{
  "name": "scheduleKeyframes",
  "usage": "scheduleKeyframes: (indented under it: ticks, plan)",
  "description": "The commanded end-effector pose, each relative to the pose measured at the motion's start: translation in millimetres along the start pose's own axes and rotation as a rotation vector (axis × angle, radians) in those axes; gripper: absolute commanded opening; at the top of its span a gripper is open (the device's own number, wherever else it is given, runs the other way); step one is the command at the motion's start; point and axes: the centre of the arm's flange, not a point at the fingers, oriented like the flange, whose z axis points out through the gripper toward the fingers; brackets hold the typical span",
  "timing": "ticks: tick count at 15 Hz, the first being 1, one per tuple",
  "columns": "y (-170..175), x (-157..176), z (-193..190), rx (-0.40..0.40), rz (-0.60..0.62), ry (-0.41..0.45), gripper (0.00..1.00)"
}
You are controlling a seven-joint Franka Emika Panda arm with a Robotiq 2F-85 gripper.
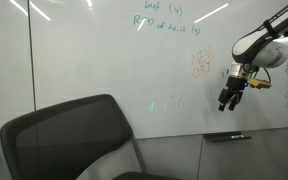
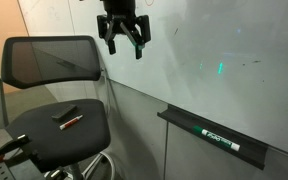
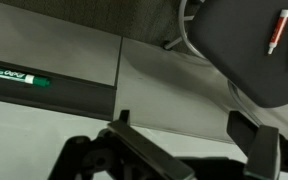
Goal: Pick up the marker, then write something on the board
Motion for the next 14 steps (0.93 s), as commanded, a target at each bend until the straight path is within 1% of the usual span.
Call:
scheduleKeyframes:
  ticks: [1,10,14]
  plan:
    - [0.0,0.0,0.0,0.000,0.000,0.000,1.00]
    - [0.0,0.0,0.0,0.000,0.000,0.000,1.00]
    - [-7.7,0.1,10.2,-0.021,0.032,-0.020,1.00]
